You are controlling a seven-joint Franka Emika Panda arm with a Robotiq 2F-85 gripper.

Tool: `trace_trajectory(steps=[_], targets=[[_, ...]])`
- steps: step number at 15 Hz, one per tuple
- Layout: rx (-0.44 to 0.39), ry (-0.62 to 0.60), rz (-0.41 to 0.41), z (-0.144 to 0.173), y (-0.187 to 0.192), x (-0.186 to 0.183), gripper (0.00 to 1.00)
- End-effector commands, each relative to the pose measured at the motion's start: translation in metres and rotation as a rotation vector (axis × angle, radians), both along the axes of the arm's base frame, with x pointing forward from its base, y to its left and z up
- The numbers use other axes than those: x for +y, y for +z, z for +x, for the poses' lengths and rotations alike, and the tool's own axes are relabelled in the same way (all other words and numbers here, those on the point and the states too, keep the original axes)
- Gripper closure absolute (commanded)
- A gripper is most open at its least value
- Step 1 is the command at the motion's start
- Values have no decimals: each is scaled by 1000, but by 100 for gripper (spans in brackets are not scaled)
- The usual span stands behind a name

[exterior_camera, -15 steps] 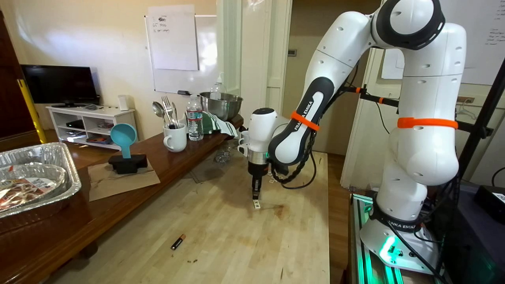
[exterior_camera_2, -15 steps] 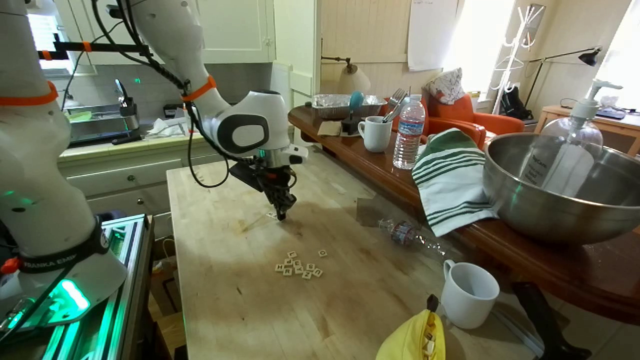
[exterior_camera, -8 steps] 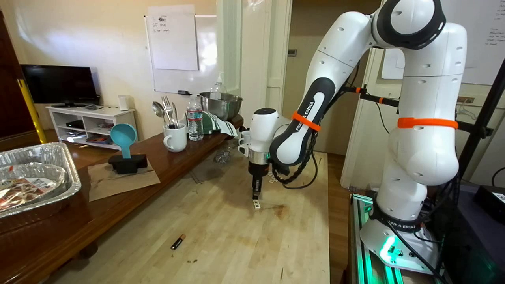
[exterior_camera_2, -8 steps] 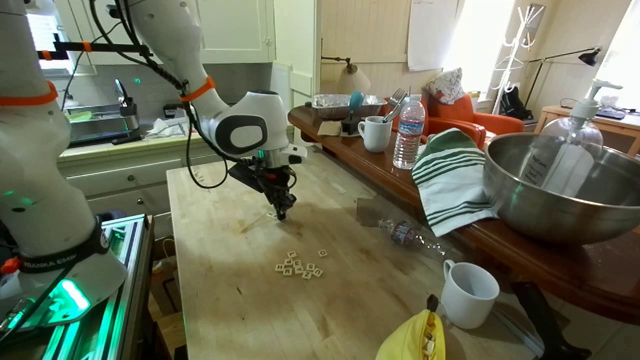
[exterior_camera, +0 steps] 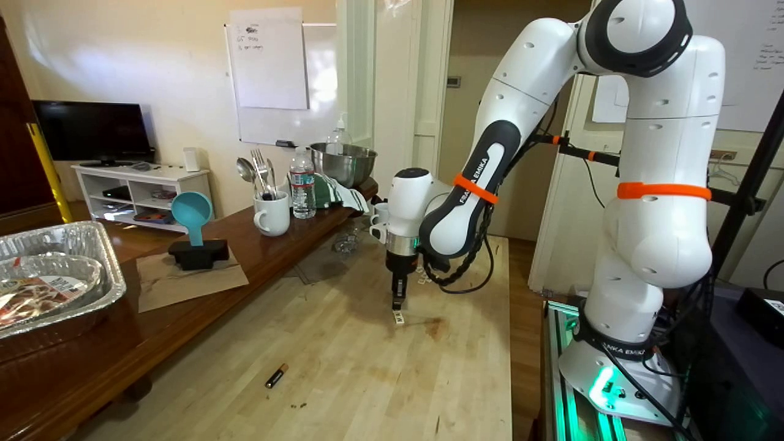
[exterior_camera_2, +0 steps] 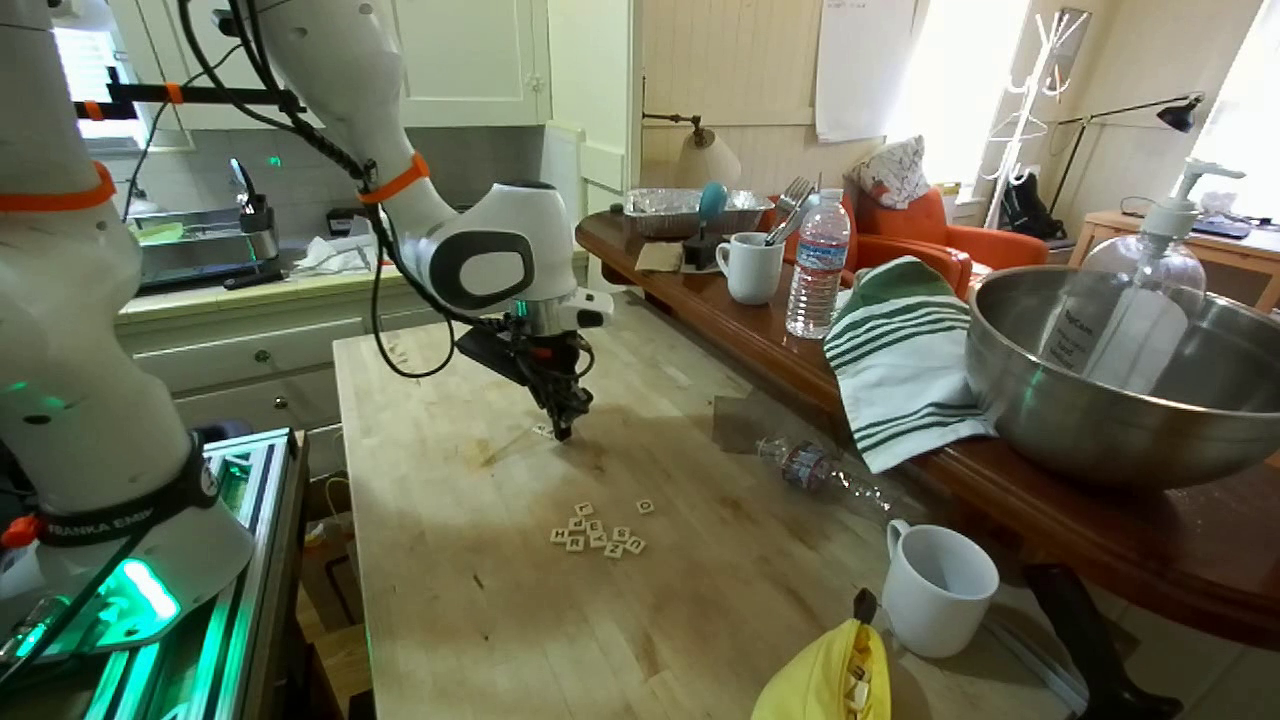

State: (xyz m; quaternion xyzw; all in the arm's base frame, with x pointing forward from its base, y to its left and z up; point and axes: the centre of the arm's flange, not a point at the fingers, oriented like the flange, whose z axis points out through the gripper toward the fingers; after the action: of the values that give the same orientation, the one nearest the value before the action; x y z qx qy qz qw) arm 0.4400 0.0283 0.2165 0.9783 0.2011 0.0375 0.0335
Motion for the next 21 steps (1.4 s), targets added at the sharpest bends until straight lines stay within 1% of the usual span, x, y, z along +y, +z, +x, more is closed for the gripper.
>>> trace_trajectory(steps=[1,11,15,21], targets=[[14,25,4,-16,-15,3,100],[9,36,2,-17,-13,4,100],[-16,33,25,-19,2,3,100],[-40,26,53,-18,11,7,100]])
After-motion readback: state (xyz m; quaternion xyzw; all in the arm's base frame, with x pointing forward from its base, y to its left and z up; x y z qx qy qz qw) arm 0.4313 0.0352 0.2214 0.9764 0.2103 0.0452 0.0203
